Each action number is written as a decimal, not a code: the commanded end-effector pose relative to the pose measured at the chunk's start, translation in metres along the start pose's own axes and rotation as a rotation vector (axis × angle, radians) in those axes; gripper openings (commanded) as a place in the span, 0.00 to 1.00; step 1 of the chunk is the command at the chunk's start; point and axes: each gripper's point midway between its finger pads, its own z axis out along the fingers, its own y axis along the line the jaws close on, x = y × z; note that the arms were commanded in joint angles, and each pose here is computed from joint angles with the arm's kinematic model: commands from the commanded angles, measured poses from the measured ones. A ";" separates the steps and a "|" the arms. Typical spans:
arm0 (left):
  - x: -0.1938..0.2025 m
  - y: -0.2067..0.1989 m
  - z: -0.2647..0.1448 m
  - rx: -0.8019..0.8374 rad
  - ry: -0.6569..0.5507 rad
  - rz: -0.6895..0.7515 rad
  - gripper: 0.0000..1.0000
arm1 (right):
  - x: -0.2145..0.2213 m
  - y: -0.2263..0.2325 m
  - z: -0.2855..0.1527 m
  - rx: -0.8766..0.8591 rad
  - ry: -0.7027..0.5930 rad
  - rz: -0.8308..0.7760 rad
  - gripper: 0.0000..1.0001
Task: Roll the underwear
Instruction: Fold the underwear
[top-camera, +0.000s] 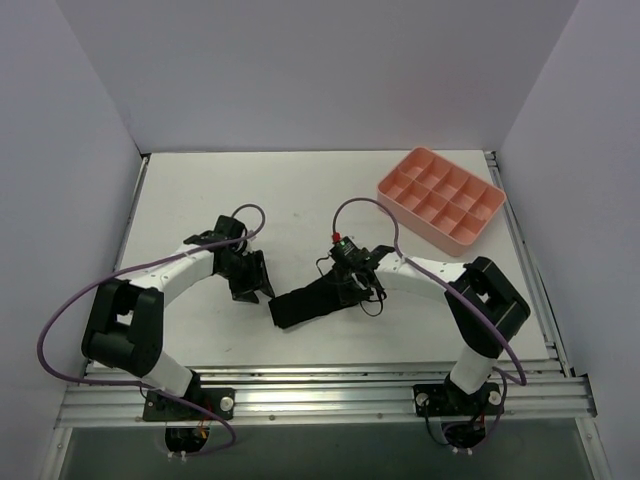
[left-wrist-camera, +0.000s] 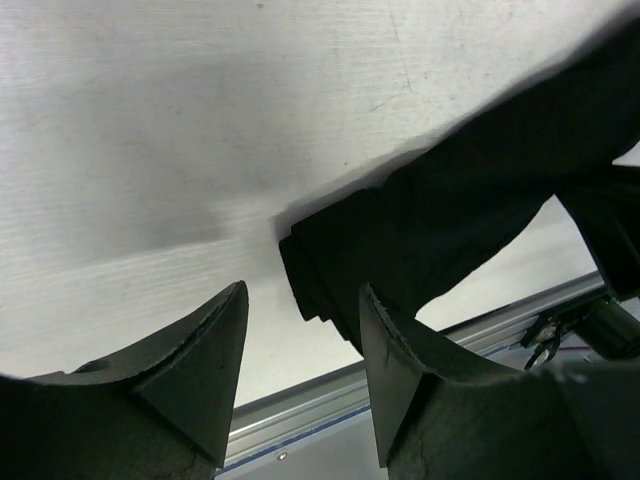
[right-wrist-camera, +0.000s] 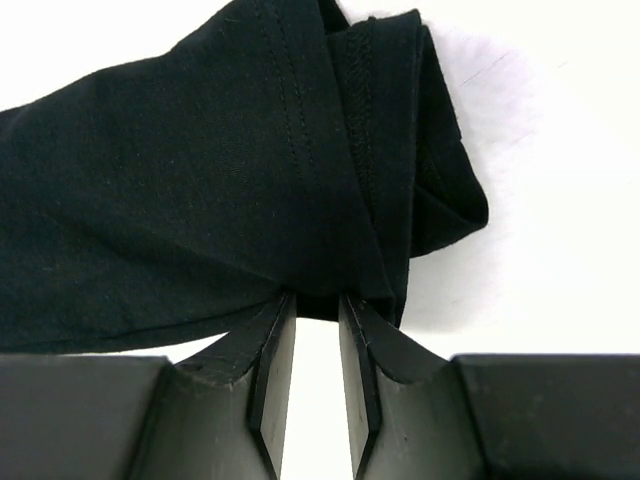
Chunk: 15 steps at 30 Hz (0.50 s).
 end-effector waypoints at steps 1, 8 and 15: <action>-0.001 -0.014 0.006 0.104 0.005 0.069 0.57 | -0.003 -0.019 -0.002 0.065 0.028 -0.076 0.21; 0.009 -0.007 0.025 0.109 0.060 0.021 0.57 | -0.035 -0.010 -0.027 0.027 -0.032 -0.063 0.22; 0.011 -0.003 0.043 0.111 0.074 -0.024 0.56 | -0.061 0.004 -0.061 -0.015 -0.104 -0.032 0.23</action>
